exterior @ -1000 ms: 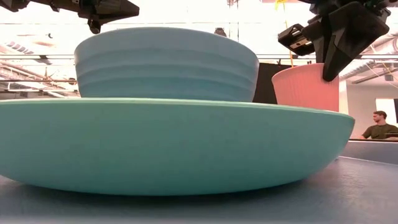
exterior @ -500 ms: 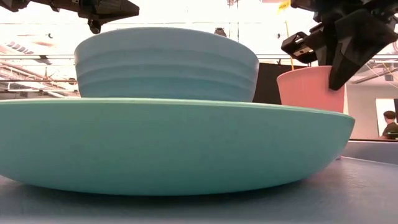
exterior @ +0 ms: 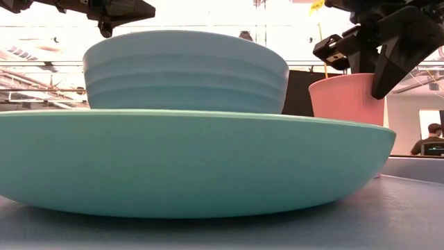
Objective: Set up tray
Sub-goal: Put the pink cup on the blue tray to the top right of the green plate, then put the yellow table napkin on the blue tray to the left of the green plate
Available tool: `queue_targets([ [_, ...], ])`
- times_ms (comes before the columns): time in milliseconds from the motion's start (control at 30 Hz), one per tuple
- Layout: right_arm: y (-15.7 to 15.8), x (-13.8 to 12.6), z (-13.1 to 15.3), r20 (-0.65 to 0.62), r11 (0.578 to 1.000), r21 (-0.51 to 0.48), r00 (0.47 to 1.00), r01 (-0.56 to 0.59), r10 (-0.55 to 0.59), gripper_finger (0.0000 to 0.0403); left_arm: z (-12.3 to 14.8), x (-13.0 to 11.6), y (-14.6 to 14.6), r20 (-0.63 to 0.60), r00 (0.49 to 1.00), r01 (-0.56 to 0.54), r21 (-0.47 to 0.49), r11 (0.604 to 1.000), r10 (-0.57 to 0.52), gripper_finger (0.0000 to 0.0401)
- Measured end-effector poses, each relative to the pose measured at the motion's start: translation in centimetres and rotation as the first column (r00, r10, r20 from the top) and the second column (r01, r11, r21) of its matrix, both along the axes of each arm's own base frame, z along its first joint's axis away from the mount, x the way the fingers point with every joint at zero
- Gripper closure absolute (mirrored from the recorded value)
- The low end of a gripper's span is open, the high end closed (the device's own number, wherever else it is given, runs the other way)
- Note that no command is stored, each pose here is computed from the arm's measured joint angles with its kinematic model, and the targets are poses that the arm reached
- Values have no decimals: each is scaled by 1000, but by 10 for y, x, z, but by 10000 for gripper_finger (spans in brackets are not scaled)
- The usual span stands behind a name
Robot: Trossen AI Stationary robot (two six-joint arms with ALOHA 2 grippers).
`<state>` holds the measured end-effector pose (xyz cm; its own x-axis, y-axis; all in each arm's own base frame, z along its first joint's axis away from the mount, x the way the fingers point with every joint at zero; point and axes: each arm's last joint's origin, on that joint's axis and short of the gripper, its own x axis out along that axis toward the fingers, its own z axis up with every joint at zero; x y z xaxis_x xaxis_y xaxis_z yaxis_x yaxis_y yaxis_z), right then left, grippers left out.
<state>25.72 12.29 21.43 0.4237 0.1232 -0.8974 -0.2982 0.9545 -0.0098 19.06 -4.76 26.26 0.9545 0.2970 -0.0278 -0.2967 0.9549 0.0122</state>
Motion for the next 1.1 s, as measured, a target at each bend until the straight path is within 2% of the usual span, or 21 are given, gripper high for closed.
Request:
queue_targets([
  [233,0,1,7,55,1000,11,998,-22,21,306,0,0,0,0,1000,-1,0,1000,1,359],
  [433,0,-5,24,139,998,29,989,-51,47,303,0,0,0,-3,1000,-3,2,1000,3,359],
  [567,-1,-11,35,197,999,-5,979,-43,43,303,-1,0,0,-9,1000,-3,4,1000,3,359],
  [800,-6,-19,54,348,990,-129,937,51,-3,303,-1,0,0,-9,1000,-3,4,1000,3,359],
  [1100,-13,-23,67,451,965,-195,890,176,-71,303,-1,0,0,-10,1000,-3,4,1000,3,359],
])
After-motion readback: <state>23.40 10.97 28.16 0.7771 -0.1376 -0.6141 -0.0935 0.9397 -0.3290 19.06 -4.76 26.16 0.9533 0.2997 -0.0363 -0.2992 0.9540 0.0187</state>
